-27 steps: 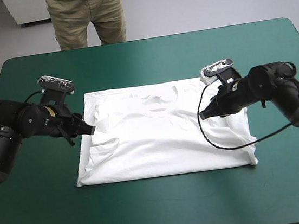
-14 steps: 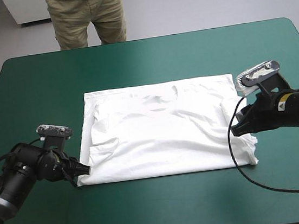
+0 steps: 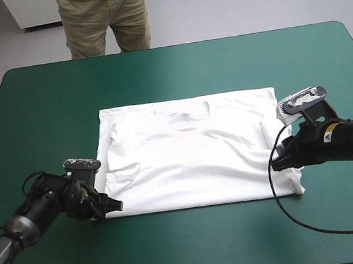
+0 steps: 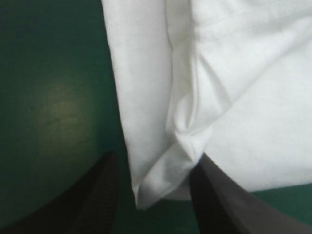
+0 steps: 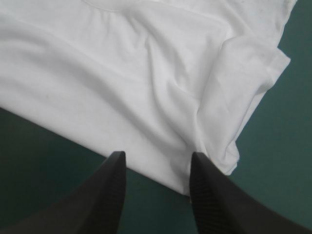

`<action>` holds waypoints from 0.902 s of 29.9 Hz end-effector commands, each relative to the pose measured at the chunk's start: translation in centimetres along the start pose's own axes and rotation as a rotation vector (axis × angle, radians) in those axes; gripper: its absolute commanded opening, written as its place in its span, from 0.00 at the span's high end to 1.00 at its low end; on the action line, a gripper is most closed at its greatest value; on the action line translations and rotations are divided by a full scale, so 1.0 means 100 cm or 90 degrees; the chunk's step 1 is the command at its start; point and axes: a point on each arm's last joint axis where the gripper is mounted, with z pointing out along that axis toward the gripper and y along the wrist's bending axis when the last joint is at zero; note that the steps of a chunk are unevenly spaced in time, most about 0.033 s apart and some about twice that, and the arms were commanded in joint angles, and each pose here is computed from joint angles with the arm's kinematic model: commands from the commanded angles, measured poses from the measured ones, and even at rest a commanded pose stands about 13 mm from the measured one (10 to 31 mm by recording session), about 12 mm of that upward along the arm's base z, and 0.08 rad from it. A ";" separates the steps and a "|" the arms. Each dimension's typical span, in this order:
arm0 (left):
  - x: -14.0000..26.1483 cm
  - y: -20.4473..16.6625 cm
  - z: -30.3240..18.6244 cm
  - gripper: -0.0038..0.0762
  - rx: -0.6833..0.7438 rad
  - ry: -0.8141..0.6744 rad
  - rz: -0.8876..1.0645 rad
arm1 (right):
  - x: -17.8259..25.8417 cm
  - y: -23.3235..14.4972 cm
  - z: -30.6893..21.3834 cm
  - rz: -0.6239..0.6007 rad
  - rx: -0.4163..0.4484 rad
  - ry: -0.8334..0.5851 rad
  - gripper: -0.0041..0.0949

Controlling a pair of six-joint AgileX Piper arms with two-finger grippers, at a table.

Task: Fold the cloth

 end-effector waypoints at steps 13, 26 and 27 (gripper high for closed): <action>0.018 -0.004 0.040 0.53 0.017 0.042 -0.054 | 0.000 0.000 0.001 -0.002 0.000 -0.022 0.55; 0.033 -0.003 0.048 0.96 0.014 0.080 -0.049 | 0.048 -0.010 0.032 0.018 0.058 0.101 0.59; 0.034 -0.003 0.048 0.96 0.015 0.080 -0.050 | 0.054 -0.010 0.037 0.021 0.057 0.119 0.59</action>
